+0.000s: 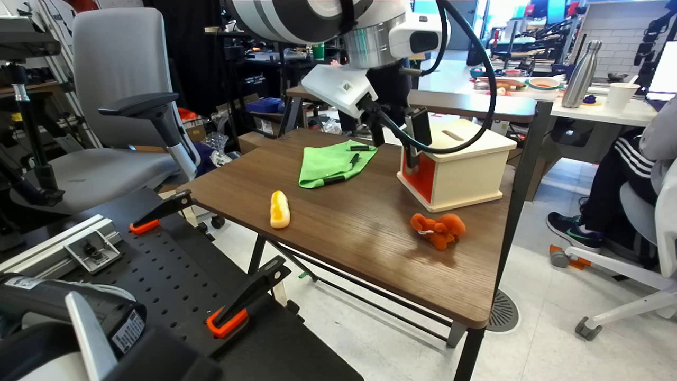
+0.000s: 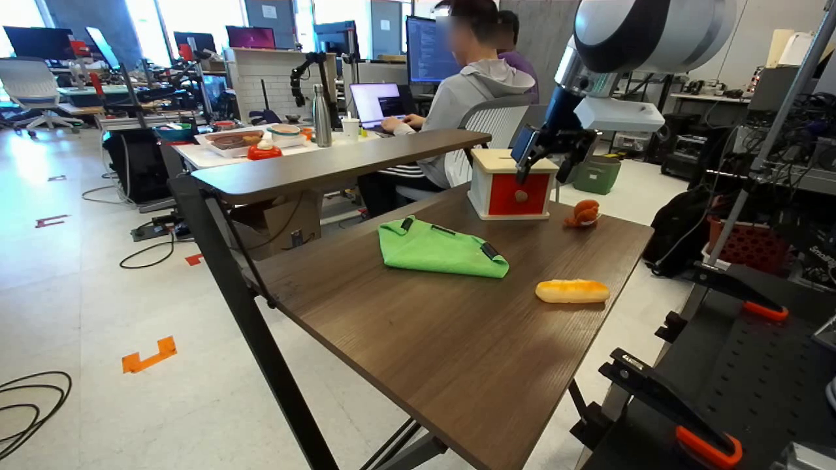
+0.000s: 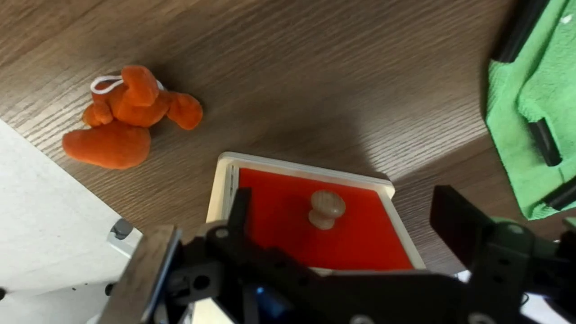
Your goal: Open the orange drawer
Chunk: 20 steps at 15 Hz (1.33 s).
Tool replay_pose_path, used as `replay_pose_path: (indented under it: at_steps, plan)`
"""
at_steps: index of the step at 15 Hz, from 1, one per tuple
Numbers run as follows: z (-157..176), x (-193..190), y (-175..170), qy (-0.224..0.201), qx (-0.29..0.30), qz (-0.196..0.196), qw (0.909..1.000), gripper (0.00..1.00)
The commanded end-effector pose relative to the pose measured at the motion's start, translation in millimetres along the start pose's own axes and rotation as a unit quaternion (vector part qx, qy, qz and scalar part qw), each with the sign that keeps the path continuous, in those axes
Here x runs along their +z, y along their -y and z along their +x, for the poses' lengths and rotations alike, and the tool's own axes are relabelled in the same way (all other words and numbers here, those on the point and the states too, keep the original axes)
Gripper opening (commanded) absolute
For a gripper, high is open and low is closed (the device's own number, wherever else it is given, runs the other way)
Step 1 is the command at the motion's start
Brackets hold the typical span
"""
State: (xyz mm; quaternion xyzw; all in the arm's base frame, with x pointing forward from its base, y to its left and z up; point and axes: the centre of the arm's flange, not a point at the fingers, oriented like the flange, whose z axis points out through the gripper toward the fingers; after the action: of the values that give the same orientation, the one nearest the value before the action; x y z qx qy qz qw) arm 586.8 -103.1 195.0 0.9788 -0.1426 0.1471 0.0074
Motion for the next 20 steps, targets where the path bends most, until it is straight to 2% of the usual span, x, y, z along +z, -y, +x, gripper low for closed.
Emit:
replay_pose_path:
  at_steps: [1, 11, 20]
  plan:
    - [7.9, 22.5, -3.1, -0.025, 0.014, -0.006, 0.9996, 1.0]
    - [2.3, 54.5, -1.6, -0.044, 0.021, -0.029, 0.9984, 1.0]
    - [11.7, 48.9, 19.3, -0.042, 0.022, 0.0, 0.9989, 1.0]
